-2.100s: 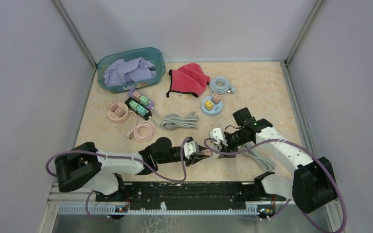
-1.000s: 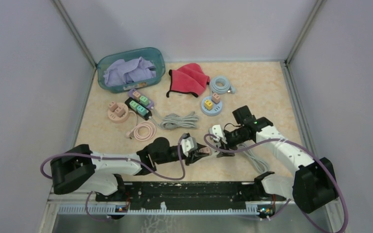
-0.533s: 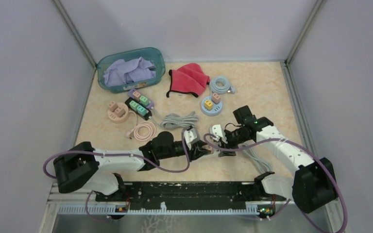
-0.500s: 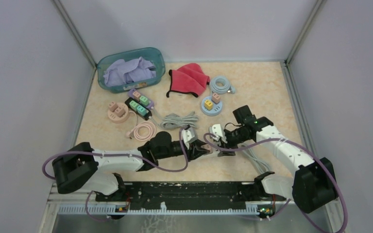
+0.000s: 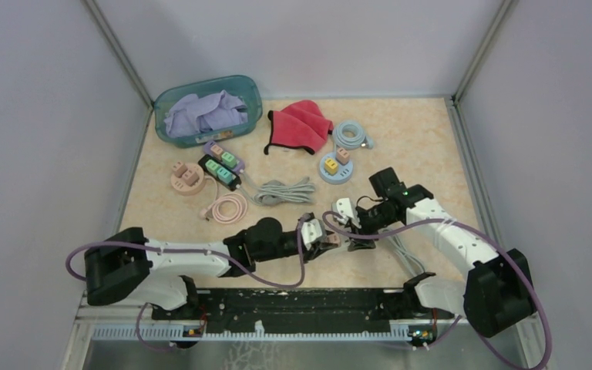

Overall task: Pull the plug off the socket
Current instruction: Remove the plug from the socket.

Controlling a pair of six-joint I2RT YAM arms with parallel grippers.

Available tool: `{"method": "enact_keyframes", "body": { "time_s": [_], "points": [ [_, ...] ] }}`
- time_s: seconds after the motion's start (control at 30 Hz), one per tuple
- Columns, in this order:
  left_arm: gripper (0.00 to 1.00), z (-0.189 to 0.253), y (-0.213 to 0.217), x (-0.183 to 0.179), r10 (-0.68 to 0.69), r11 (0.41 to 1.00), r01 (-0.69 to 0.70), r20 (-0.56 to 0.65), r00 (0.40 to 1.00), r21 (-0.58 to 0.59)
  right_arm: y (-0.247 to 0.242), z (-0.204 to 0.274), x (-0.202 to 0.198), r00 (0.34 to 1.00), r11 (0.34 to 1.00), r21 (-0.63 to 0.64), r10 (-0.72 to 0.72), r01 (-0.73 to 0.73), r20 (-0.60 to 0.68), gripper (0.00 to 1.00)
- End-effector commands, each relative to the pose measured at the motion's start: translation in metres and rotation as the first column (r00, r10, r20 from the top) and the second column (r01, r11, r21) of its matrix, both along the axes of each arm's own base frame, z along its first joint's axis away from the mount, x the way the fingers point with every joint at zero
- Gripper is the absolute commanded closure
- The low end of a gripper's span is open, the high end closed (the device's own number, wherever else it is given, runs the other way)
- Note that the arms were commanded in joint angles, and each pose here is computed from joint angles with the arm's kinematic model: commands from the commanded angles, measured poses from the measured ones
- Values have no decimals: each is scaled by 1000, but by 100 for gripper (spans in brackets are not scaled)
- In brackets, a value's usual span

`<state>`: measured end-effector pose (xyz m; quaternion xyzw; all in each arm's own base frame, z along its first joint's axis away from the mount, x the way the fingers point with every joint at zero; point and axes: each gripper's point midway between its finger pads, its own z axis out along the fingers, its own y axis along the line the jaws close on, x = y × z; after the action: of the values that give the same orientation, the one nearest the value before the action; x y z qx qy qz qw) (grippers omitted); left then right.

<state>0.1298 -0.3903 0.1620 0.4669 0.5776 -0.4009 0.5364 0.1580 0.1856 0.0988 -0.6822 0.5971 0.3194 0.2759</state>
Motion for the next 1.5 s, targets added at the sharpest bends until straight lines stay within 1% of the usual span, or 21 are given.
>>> {"method": "enact_keyframes", "body": {
  "time_s": [0.0,0.07,0.13,0.23,0.33,0.4,0.5,0.57,0.63,0.67,0.77,0.83,0.9,0.97,1.03,1.13,1.2,1.27,1.37,1.43,1.47],
  "points": [
    [100,9,-23,10,31,995,-46,153,988,92,12,19,14,1000,998,58,-17,15,24,100],
    [100,13,-22,17,84,992,-95,124,989,88,12,18,13,1000,998,56,-18,16,23,100],
    [100,23,-19,23,119,991,-122,68,991,50,11,18,14,1000,998,55,-19,18,24,100],
    [100,35,-11,34,134,990,-136,-86,987,-20,11,19,15,999,998,54,-23,21,27,100],
    [100,40,4,44,114,985,-144,-269,956,-93,11,20,15,999,998,56,-27,26,27,100],
    [100,44,14,44,78,979,-134,-331,940,-152,10,20,16,999,998,57,-33,31,28,100],
    [100,54,23,31,12,968,-84,-294,956,-235,10,21,16,999,998,60,-35,33,27,100],
    [100,55,21,22,-1,974,-49,-220,975,-221,10,21,16,999,998,63,-34,32,26,100],
    [100,48,13,12,29,988,-42,-92,995,-148,11,21,16,999,998,63,-32,31,23,100],
    [100,40,-5,1,36,999,-33,60,998,-37,11,20,16,999,998,61,-33,32,15,100],
    [100,22,-21,1,35,993,-53,161,986,110,10,20,17,999,998,59,-36,35,13,100],
    [100,15,-25,10,76,981,-103,159,984,162,9,20,17,999,997,59,-39,39,10,100],
    [100,17,-24,18,145,974,-160,103,984,159,9,20,18,999,997,61,-44,43,11,100],
    [100,26,-22,23,176,978,-177,22,984,108,8,20,19,999,997,62,-48,47,13,100],
    [100,37,-17,27,189,982,-186,-97,977,37,8,21,19,999,997,63,-51,51,13,100],
    [100,47,-1,33,151,979,-184,-287,946,-92,7,21,20,999,997,64,-53,52,11,100],
    [100,57,11,37,135,963,-205,-342,930,-175,7,22,20,998,996,66,-55,54,11,100],
    [100,62,19,37,136,952,-215,-326,935,-219,7,22,20,998,996,68,-57,56,10,100],
    [100,66,21,27,92,964,-143,-222,971,-223,7,23,20,998,996,72,-57,56,9,100],
    [100,67,18,16,71,975,-88,-91,993,-203,7,23,20,998,996,72,-59,59,7,100],
    [100,65,14,9,61,982,-61,-7,998,-180,7,23,21,998,996,73,-60,60,6,100]
  ]
}}
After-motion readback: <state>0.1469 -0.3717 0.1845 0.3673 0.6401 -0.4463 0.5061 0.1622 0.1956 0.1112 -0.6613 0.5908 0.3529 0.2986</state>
